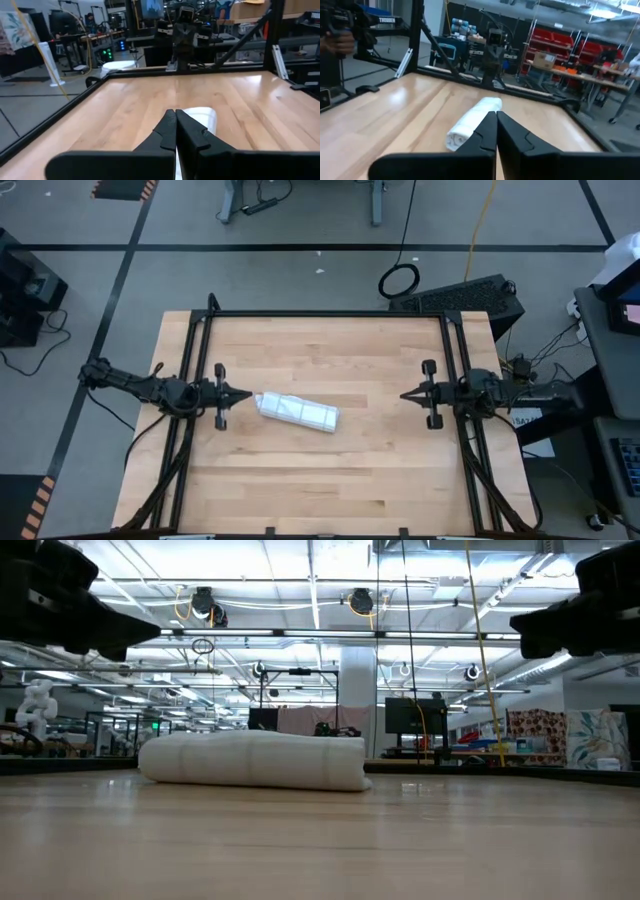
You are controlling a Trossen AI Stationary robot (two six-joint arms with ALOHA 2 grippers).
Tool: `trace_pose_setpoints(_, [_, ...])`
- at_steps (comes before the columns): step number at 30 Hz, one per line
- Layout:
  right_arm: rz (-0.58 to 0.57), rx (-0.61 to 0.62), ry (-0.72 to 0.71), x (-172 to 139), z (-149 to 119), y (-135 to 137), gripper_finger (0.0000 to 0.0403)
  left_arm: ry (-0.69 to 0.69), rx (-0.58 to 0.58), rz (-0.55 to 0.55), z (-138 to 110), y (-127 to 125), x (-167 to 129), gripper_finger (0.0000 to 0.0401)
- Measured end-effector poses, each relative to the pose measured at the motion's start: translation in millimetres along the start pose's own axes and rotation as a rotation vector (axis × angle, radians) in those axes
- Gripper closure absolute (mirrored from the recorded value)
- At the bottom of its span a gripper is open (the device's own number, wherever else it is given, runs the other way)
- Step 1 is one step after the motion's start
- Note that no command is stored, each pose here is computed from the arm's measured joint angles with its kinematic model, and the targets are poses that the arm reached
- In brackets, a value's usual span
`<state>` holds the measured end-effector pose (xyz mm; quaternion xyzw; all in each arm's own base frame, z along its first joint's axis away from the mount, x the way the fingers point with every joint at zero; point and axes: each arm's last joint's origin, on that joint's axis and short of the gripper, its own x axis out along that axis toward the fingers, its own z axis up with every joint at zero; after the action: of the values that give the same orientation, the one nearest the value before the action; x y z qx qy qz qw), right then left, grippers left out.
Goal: Roll towel
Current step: Return to Home Position
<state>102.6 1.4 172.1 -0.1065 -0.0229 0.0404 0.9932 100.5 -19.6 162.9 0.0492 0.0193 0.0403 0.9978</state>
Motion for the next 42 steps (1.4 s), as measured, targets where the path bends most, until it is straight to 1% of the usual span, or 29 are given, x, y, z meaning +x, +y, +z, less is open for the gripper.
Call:
trace_pose_setpoints(5, [0.001,0.077,-0.001,-5.7,-1.1,0.6,0.0403,0.001,-0.04,0.011,-0.1,1.0,0.2,0.0401])
trace_pose_setpoints(7, [-0.002,0.079,-0.023,-6.0,1.5,0.2,0.0403,0.001,-0.055,0.011,-0.1,1.0,0.2,0.0401])
trace_pose_setpoints(11, [-0.003,0.077,-0.005,-5.9,-0.5,0.5,0.0403,0.002,-0.086,0.01,-0.2,0.9,0.3,0.0401])
trace_pose_setpoints(15, [0.016,0.126,-0.01,-5.9,0.0,1.9,0.0403,0.003,-0.103,0.01,-0.3,0.9,0.3,0.0401])
trace_pose_setpoints(19, [0.034,0.148,-0.014,-5.7,0.8,5.1,0.0403,0.003,-0.106,0.01,-0.3,0.9,0.3,0.0401])
trace_pose_setpoints(22, [-0.017,0.151,-0.006,-5.6,1.0,6.4,0.0403,0.003,-0.106,0.01,-0.3,0.9,0.3,0.0401])
trace_pose_setpoints(25, [0.009,0.129,-0.019,-5.7,2.8,10.0,0.0403,0.003,-0.104,0.012,-0.5,1.0,0.3,0.0401])
trace_pose_setpoints(29, [0.008,0.108,-0.004,-5.7,1.7,11.7,0.0403,0.004,-0.095,0.016,-0.5,1.1,0.3,0.0401])
trace_pose_setpoints(35, [0.007,0.154,-0.003,-5.6,1.5,11.7,0.0403,0.004,-0.079,0.016,-0.5,1.1,0.3,0.0401])
trace_pose_setpoints(39, [0.008,0.153,-0.001,-5.5,1.4,11.7,0.0403,0.002,-0.076,0.016,-0.3,1.1,0.3,0.0401])
trace_pose_setpoints(42, [0.008,0.153,-0.001,-5.5,1.3,11.7,0.0403,-0.016,-0.07,-0.014,1.1,0.8,-0.8,0.0401])
